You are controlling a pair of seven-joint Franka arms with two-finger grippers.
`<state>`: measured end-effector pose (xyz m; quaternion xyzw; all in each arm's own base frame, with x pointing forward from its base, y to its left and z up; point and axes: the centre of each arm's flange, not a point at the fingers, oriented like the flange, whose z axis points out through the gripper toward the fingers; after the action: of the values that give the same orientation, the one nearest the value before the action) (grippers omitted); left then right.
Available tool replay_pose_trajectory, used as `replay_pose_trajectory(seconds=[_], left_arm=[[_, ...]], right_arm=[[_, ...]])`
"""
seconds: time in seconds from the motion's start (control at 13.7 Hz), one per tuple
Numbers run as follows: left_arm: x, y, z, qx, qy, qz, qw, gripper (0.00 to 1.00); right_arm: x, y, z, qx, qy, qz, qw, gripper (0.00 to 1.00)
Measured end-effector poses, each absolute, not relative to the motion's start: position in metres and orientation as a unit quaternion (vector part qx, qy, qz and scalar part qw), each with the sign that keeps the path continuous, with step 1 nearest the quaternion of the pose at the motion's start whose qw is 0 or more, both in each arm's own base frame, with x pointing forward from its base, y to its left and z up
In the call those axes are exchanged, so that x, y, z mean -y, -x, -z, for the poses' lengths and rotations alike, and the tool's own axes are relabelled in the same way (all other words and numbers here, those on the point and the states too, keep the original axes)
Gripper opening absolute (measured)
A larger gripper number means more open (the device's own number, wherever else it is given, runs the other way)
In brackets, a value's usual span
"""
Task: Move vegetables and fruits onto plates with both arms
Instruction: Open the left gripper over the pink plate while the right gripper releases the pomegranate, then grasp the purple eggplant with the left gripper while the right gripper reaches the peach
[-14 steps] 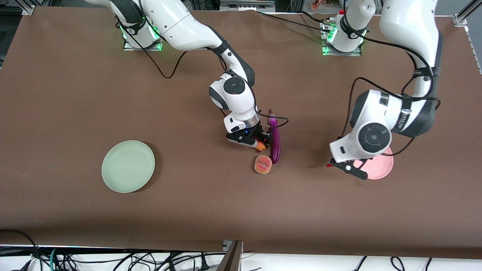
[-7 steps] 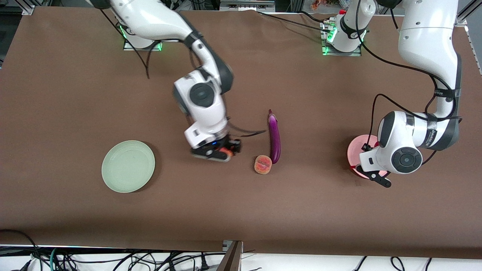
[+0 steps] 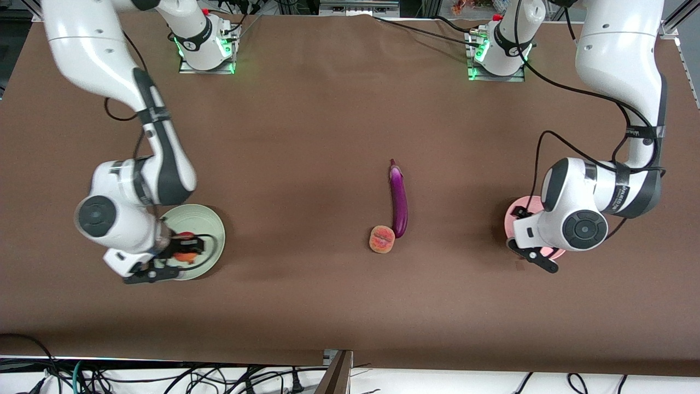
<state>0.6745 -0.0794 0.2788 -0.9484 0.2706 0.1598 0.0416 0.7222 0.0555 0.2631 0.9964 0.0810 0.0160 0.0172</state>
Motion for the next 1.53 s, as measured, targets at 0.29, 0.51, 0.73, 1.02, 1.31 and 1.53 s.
replay_pose_trajectory(seconds=[0.29,0.51,0.73,1.02,1.31,1.53], left_arm=[[0.179,-0.65,-0.293,-0.153,0.973,-0.167,-0.041,1.0],[0.263,-0.629,-0.285,-0.08,0.984,-0.152,-0.039,1.0],[0.335,-0.599,-0.248,-0.031,0.99,-0.134,-0.029,1.0],[0.349,-0.583,-0.194,-0.011,0.994,-0.099,-0.044,1.0],[0.34,-0.577,-0.168,-0.003,0.995,-0.083,-0.05,0.75],[0.336,-0.581,-0.179,-0.001,0.996,-0.08,-0.05,0.43]], right_arm=[[-0.019,-0.706,-0.223,-0.065,-0.998,-0.015,-0.016,0.95],[-0.064,-0.707,-0.243,-0.056,-0.997,-0.021,-0.046,0.99],[-0.154,-0.704,-0.28,0.006,-0.996,-0.021,-0.09,0.99],[-0.321,-0.665,-0.294,0.084,-0.987,-0.036,-0.13,0.99],[-0.4,-0.635,-0.268,0.137,-0.975,-0.055,-0.163,0.99],[-0.435,-0.626,-0.25,0.166,-0.965,-0.071,-0.19,0.99]])
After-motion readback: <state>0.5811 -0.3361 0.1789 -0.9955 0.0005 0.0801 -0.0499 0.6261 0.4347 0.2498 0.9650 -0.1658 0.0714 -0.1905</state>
